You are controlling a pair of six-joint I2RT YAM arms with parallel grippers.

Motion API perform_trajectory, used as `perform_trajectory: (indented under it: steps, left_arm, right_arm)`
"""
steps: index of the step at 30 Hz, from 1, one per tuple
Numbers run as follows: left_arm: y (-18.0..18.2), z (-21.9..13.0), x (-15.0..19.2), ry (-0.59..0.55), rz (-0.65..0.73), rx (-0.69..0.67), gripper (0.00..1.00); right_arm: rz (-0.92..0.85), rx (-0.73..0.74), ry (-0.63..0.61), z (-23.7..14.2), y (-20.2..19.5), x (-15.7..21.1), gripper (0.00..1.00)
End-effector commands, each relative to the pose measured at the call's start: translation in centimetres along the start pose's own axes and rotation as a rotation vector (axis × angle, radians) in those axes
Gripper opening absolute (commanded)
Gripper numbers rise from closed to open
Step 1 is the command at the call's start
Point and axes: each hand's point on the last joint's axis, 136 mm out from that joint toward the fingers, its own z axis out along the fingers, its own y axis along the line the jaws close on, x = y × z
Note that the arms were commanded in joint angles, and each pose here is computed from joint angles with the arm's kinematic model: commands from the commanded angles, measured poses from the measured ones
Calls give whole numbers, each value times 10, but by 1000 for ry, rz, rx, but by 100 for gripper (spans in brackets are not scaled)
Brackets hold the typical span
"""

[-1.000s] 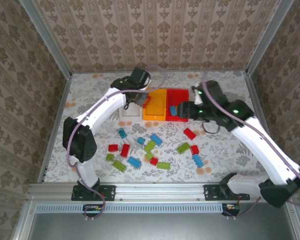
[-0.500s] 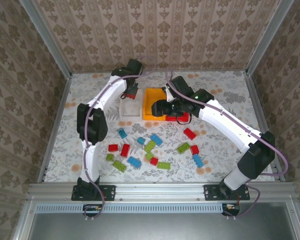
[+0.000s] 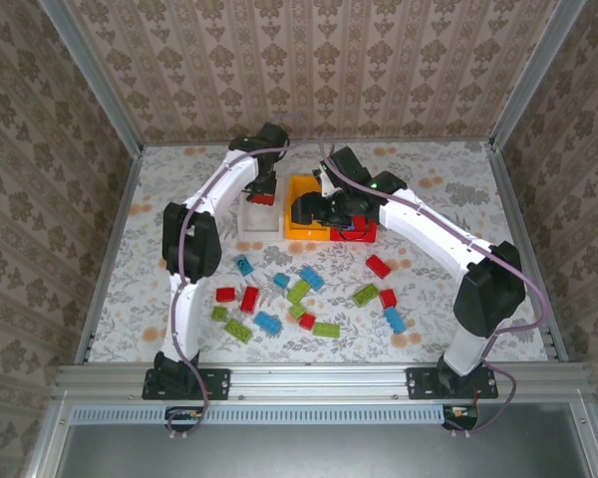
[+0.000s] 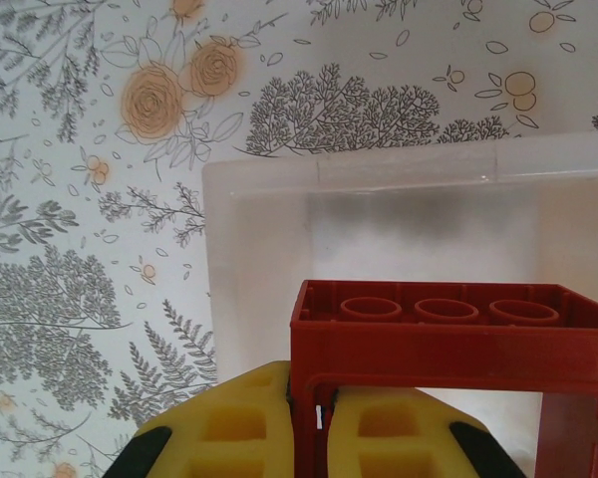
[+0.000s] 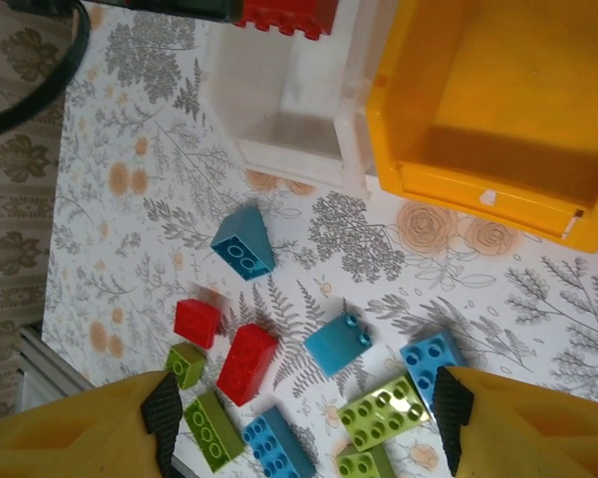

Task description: Sort the legos into containers by color

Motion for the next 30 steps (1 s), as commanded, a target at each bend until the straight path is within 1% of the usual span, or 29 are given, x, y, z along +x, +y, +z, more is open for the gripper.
perform_trajectory:
  steps: [1, 3, 4, 10, 15, 20, 25, 30]
  left_arm:
    - [-5, 11, 7, 44, -39, 22, 0]
    - [-7, 15, 7, 48, -45, 26, 0]
    - [4, 21, 6, 59, -71, 17, 0]
    - [-1, 32, 8, 80, -72, 28, 0]
    - [-7, 36, 12, 96, -72, 54, 8]
    - [-10, 31, 10, 93, -73, 81, 19]
    - [-11, 17, 5, 74, -85, 107, 28]
    - [-7, -7, 0, 44, -118, 130, 29]
  right_arm:
    - [-11, -77, -62, -2, 22, -21, 71]
    - [-13, -77, -83, 0, 21, -24, 71]
    - [-10, -74, -85, 1, 21, -25, 71]
    - [-2, -59, -79, 1, 17, -23, 71]
    - [-5, -36, -69, 0, 11, -17, 71]
    - [-16, -5, -70, -5, 2, -10, 71]
    - [-31, 26, -67, -12, -8, 1, 71]
    - [-38, 104, -60, -24, -32, 21, 71]
